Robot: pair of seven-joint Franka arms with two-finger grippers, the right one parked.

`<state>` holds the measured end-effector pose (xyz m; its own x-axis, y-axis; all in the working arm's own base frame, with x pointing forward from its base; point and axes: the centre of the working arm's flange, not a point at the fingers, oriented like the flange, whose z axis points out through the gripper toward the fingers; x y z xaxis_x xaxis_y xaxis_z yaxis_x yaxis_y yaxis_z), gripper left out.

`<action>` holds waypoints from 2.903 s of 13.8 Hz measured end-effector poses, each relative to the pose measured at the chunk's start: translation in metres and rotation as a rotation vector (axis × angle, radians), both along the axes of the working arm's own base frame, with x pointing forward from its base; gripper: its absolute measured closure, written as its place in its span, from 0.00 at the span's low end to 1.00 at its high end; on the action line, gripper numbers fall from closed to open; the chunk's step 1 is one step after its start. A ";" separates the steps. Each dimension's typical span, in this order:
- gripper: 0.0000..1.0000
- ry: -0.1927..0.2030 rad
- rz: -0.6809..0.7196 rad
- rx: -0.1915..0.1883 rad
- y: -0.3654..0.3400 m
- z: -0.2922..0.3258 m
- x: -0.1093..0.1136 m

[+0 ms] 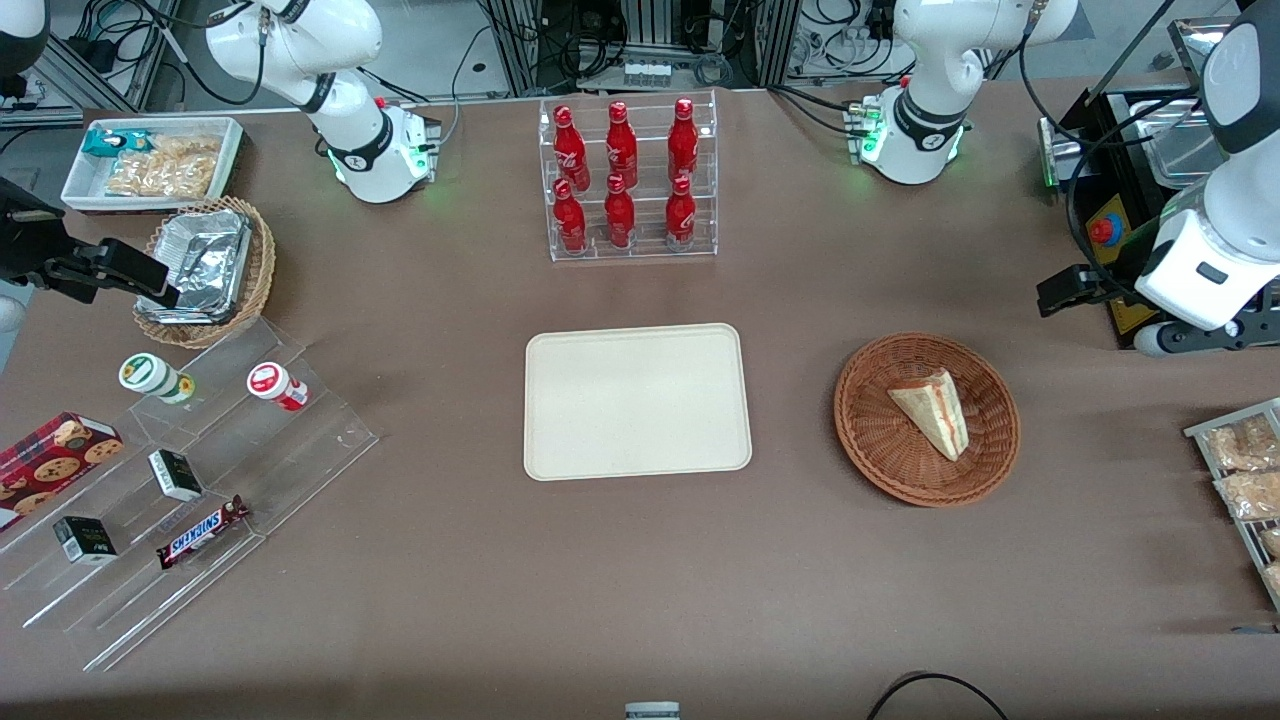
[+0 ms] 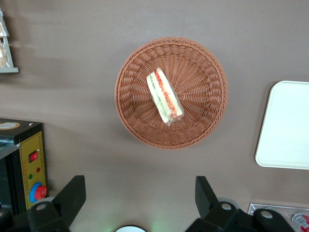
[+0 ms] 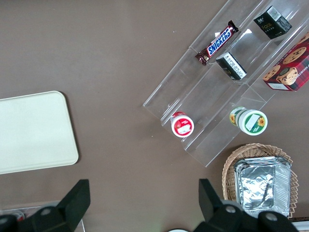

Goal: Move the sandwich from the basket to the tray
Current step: 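Move the left gripper over the wrapped sandwich in the wicker basket, then lower the left gripper and close it on the sandwich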

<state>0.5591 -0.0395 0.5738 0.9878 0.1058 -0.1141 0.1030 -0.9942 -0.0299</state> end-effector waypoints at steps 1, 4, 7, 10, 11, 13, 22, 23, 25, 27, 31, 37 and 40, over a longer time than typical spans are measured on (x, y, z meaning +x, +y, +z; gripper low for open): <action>0.00 -0.003 -0.003 0.000 -0.002 -0.001 0.001; 0.00 0.029 -0.004 0.002 -0.002 -0.018 0.003; 0.00 0.087 -0.007 0.005 -0.003 -0.068 0.006; 0.00 0.087 -0.019 0.005 -0.008 -0.131 0.003; 0.00 0.066 -0.023 0.003 -0.009 -0.153 0.001; 0.00 0.021 -0.027 -0.002 -0.011 -0.194 -0.007; 0.00 -0.098 0.314 0.011 -0.029 -0.258 -0.023; 0.00 -0.103 0.366 0.013 -0.033 -0.263 -0.023; 0.00 -0.108 0.419 0.014 -0.037 -0.269 -0.021; 0.00 -0.104 0.455 0.018 -0.035 -0.277 -0.020; 0.00 -0.067 0.507 0.036 -0.033 -0.300 -0.022; 0.00 -0.033 0.569 0.034 -0.032 -0.319 -0.022; 0.15 -0.024 0.594 0.020 -0.033 -0.322 -0.020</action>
